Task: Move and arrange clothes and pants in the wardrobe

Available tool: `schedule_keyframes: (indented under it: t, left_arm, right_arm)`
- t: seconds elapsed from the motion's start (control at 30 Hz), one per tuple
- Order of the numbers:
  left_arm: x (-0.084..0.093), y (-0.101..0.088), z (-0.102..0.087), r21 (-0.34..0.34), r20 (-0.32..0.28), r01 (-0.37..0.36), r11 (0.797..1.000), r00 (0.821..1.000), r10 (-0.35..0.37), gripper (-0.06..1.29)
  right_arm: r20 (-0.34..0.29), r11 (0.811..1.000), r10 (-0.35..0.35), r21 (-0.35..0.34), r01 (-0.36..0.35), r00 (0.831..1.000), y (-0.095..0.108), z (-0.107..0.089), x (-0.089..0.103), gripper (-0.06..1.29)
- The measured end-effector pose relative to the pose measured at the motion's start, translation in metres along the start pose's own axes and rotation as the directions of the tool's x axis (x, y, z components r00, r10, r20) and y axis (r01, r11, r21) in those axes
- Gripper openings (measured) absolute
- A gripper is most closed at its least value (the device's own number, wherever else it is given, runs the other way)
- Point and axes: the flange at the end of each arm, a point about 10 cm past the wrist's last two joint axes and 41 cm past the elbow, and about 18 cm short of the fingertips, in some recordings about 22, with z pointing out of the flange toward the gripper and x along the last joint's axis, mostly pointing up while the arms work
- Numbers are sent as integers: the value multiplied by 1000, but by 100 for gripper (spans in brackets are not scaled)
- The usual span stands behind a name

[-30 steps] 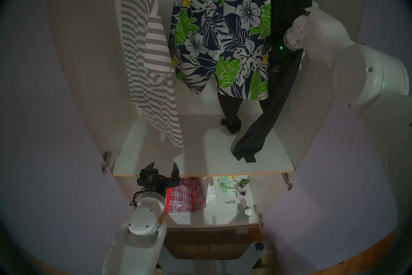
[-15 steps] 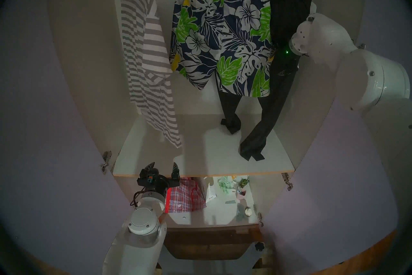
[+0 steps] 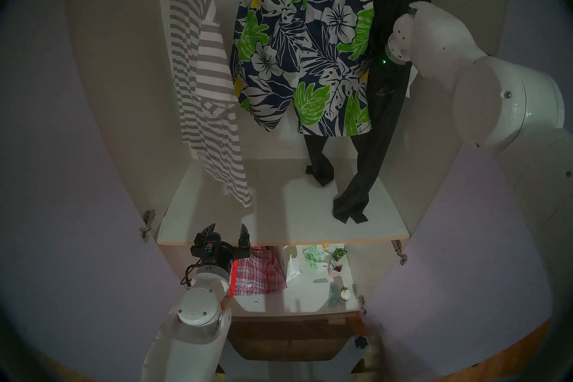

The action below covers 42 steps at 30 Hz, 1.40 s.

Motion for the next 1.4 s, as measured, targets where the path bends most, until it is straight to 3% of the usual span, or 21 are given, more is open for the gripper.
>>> schedule_keyframes:
  t: [0.43, 0.53, 0.6, 0.77, 0.9, 1.03, 1.17, 1.23, 1.4]
  left_arm:
    - [0, 0, 0, 0, 0, 0, 1000, 1000, 0, 124]
    - [-1, 0, 0, 0, 2, 1, 1000, 1000, -1, 124]
    - [-1, 0, 0, 0, 2, 1, 1000, 1000, -1, 124]
    - [-1, 0, 0, 1, 3, 1, 1000, 1000, -1, 124]
    - [1, 0, 0, -1, -1, 0, 1000, 1000, 0, 124]
    - [2, 0, -1, -3, -4, -1, 1000, 1000, 1, 124]
    - [4, 0, -2, -5, -8, -1, 1000, 1000, 1, 124]
    - [4, 0, -2, -5, -8, -1, 1000, 1000, 1, 124]
    - [5, -1, -4, -8, -11, 0, 1000, 1000, -1, 124]
  right_arm:
    - [-38, 999, 40, -18, -41, 998, 1, 0, 2, 120]
    - [-73, 994, 95, -41, -99, 993, 16, 11, 7, 120]
    - [-73, 994, 95, -41, -99, 993, 16, 11, 7, 120]
    - [-85, 990, 97, -91, -104, 992, 39, 34, 2, 120]
    - [-64, 993, 26, -110, -33, 998, 34, 44, -21, 120]
    - [27, 987, -119, -107, 121, 992, 22, 42, -42, 120]
    - [109, 966, -235, -84, 244, 966, 12, 33, -50, 120]
    - [127, 960, -258, -76, 269, 958, 10, 30, -51, 120]
    - [250, 926, -362, -15, 377, 898, 1, 17, -60, 120]
